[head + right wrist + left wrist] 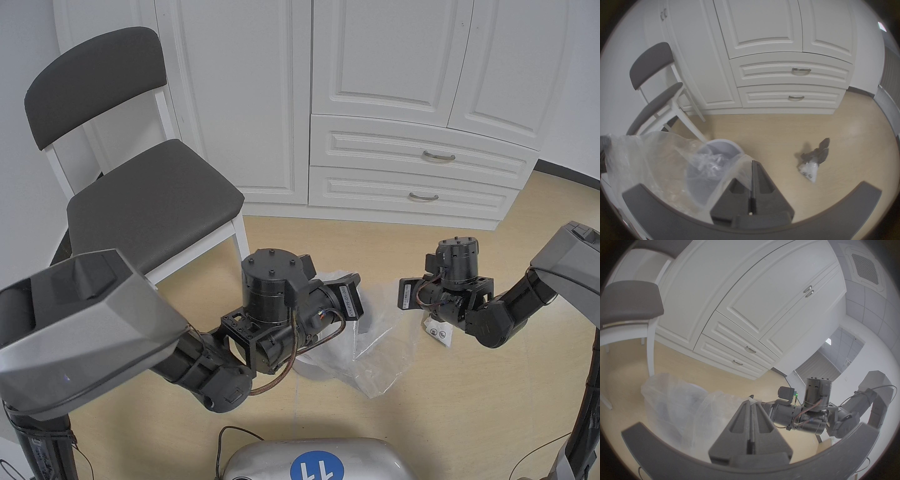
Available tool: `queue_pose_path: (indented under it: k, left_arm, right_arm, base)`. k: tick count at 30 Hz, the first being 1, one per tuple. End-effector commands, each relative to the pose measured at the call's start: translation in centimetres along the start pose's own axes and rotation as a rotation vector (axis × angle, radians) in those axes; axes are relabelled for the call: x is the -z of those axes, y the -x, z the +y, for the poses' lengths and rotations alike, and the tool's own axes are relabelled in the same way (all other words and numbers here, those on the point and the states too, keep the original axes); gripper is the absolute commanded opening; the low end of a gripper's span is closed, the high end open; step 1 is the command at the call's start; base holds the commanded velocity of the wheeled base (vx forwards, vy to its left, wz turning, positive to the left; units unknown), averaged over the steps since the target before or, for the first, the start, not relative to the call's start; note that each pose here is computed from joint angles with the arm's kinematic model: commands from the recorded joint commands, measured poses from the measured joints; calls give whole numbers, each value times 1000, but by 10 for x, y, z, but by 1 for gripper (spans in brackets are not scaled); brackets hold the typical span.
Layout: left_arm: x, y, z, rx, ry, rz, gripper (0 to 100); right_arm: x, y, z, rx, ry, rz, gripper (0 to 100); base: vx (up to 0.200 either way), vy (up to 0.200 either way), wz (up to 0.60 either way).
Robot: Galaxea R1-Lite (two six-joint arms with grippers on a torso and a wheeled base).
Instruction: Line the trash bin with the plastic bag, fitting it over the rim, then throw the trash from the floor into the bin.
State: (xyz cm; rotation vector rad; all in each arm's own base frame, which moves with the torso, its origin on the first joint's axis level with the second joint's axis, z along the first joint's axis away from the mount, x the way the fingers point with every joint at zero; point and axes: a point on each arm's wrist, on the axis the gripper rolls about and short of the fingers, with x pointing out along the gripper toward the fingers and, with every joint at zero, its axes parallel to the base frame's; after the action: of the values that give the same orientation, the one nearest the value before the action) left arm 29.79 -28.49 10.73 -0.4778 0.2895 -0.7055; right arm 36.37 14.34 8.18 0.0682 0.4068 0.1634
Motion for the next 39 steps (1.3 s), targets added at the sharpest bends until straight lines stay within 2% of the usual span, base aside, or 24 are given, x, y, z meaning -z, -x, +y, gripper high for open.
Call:
queue_pose_path:
  k: [1,6,14,20,23,28,39]
  left_arm:
    - [25,-16,3,-1,18,45,0]
    - [33,-24,8,-7,40,54,0]
    - [39,-33,16,-14,71,50,0]
    - [49,-44,30,-7,73,7,0]
    - [52,-48,35,-10,74,3,0]
    - [58,-58,48,-23,77,2,0]
    - [68,-65,50,-16,75,10,0]
  right_arm:
    - [-2,3,-26,38,26,8,0]
    - [-6,12,-35,27,40,7,0]
    - [-10,27,-32,-19,44,3,0]
    - [-12,44,-27,-50,79,-5,0]
    - [-12,53,-22,-69,99,-5,0]
    - [-11,83,-4,-164,138,-16,0]
    - [-5,123,26,-279,203,-42,0]
  base:
    - [0,0,0]
    - [0,0,0]
    - [0,0,0]
    - [0,0,0]
    - [0,0,0]
    - [0,0,0]
    - [0,0,0]
